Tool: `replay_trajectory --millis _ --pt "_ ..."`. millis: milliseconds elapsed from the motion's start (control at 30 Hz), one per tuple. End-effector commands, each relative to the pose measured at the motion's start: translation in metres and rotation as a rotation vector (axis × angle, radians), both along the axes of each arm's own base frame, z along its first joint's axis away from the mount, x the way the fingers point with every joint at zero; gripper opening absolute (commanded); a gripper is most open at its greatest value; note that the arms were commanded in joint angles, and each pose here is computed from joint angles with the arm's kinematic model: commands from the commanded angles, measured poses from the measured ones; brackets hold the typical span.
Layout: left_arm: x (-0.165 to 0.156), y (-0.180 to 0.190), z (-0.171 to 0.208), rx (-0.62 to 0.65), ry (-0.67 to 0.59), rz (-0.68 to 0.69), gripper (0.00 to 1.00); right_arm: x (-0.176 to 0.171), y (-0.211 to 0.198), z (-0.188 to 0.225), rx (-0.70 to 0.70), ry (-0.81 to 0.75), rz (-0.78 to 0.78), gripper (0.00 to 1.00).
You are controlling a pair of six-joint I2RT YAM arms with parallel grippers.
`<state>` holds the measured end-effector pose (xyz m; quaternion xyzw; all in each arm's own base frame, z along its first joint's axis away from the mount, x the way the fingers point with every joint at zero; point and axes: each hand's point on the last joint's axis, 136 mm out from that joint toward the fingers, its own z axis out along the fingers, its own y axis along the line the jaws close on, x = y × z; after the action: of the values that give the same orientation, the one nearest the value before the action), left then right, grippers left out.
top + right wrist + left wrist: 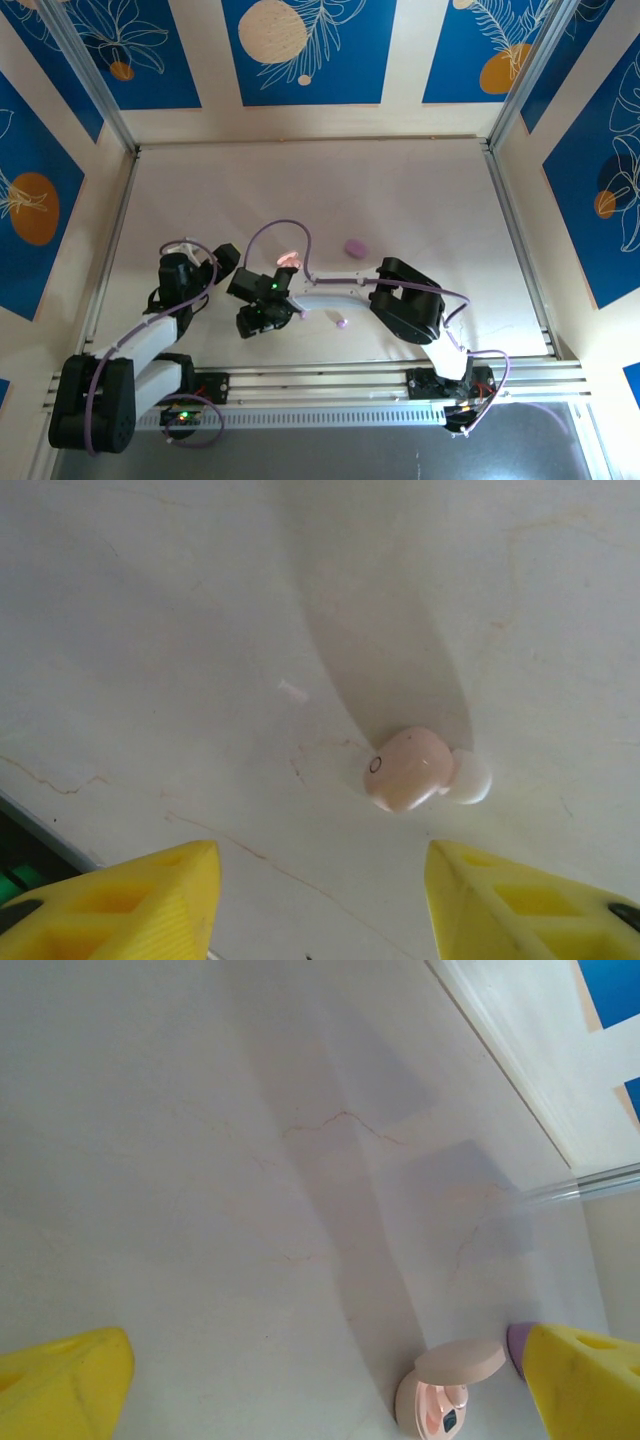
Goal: Insert the wireless bluetooth earbuds into the charging case
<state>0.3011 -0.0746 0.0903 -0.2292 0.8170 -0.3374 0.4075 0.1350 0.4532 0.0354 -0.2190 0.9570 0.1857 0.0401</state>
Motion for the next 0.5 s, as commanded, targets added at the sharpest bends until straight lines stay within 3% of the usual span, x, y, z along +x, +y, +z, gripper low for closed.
replay_trajectory --millis 0,467 --pt "0.003 -0.001 0.010 -0.032 -0.036 -0.011 1.00 -0.003 0.010 0.001 0.019 0.030 -0.004 0.57" --pt "0.003 -0.002 0.013 -0.038 -0.052 -0.016 1.00 0.016 0.005 -0.006 -0.031 -0.013 -0.021 0.56"
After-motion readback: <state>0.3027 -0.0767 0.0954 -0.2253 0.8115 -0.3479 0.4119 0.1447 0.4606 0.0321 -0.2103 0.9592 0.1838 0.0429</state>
